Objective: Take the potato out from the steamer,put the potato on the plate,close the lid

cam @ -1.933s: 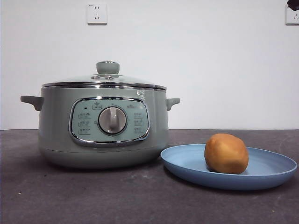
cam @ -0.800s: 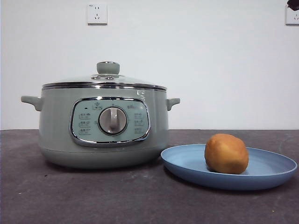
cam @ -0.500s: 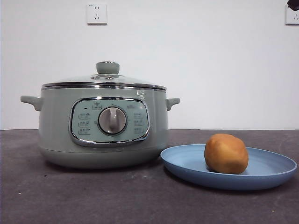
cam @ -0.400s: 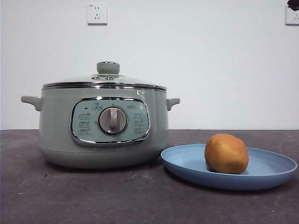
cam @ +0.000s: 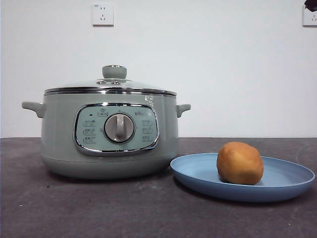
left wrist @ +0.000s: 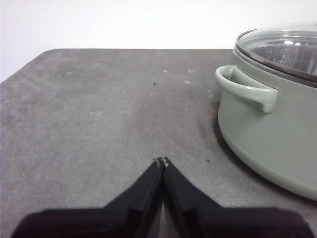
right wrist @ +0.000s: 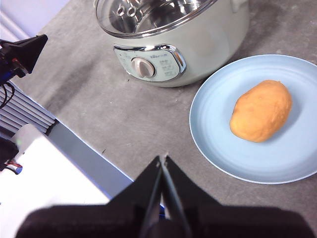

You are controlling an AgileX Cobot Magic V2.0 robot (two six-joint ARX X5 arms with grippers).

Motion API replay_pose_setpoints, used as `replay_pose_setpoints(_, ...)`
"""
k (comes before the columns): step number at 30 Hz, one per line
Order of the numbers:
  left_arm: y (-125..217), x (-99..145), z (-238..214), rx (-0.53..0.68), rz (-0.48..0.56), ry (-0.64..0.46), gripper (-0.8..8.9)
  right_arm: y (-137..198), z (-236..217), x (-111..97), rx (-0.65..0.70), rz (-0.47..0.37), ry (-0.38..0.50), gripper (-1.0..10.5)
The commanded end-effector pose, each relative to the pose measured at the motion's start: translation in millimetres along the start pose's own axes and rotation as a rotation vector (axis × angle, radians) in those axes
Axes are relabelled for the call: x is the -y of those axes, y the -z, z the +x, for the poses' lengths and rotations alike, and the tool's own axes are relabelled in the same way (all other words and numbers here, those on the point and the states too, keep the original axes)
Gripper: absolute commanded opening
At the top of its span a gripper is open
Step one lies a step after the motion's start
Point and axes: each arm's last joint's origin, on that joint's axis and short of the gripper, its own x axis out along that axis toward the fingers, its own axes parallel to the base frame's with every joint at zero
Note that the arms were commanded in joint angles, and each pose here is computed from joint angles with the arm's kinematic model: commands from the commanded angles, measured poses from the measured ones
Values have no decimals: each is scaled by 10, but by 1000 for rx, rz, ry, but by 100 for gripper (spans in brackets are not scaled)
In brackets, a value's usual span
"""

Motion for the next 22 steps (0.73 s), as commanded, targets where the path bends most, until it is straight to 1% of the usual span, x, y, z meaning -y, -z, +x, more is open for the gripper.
replay_pose_setpoints(1,49,-5,14,-14,-7,-6,-4,-14,-13,-7,11,-1,0,-1)
replay_pose_setpoints(17,49,-5,14,-14,-7,-6,-4,-11,-25,-8,16,-2,1,-1)
replay_pose_setpoints(18,49,-5,14,-14,-7,-6,-4,-7,-42,-6,25,-1,7,-1)
replay_pose_setpoints(19,48,-5,14,-14,-7,-6,-4,-2,-76,-2,45,-25,18,0)
replay_pose_setpoints(20,48,-5,14,-14,-7,-6,-4,1,-106,7,65,-62,44,0)
replay_pose_setpoints(22,49,-5,14,-14,-7,-6,-4,-1,-177,35,122,-90,102,0)
